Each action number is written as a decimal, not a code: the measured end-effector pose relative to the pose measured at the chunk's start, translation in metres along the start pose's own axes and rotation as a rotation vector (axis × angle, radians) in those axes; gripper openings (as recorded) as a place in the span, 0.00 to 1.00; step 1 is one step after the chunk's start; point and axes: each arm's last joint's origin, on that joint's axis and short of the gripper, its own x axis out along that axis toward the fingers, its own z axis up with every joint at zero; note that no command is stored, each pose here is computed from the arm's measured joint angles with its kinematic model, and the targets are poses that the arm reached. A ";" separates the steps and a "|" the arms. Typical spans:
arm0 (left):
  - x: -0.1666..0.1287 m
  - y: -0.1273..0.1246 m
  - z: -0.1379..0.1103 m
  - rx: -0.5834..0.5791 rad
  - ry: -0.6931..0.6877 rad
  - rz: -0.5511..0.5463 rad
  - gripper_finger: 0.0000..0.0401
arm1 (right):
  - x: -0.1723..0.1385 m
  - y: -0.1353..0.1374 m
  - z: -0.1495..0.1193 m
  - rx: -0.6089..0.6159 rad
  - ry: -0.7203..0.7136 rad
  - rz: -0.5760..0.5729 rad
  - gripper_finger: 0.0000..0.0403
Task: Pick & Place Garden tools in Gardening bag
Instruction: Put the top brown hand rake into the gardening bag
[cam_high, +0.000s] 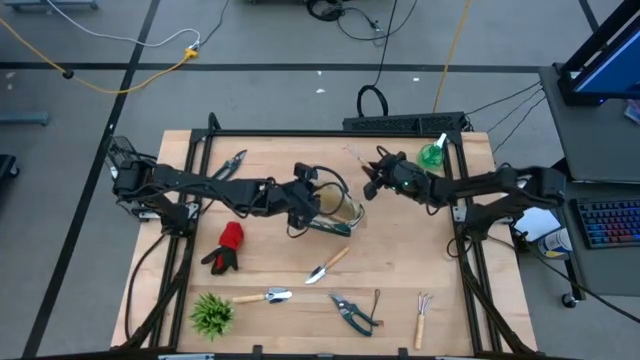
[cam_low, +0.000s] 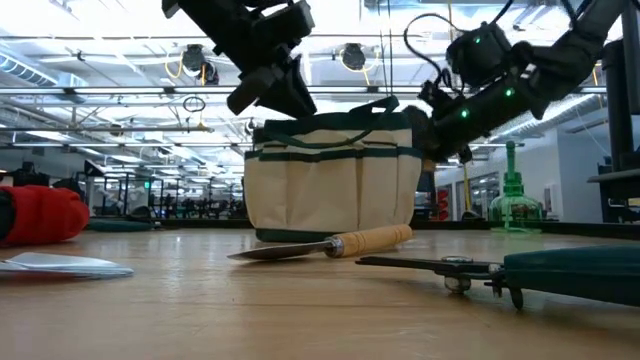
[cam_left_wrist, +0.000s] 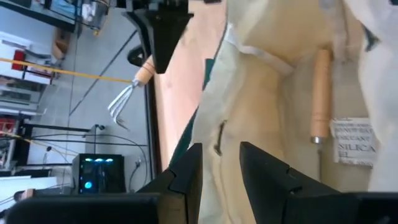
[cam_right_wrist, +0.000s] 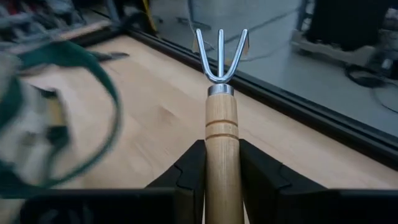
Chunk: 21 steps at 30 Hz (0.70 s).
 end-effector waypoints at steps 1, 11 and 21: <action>0.000 0.001 0.001 -0.006 -0.009 0.010 0.28 | -0.002 0.002 0.002 0.003 -0.007 0.023 0.16; -0.001 0.011 0.012 0.024 -0.110 0.114 0.28 | -0.011 0.016 0.009 0.036 -0.036 0.206 0.16; 0.006 0.031 0.003 -0.010 -0.107 0.185 0.28 | -0.018 0.032 0.015 0.048 -0.100 0.392 0.18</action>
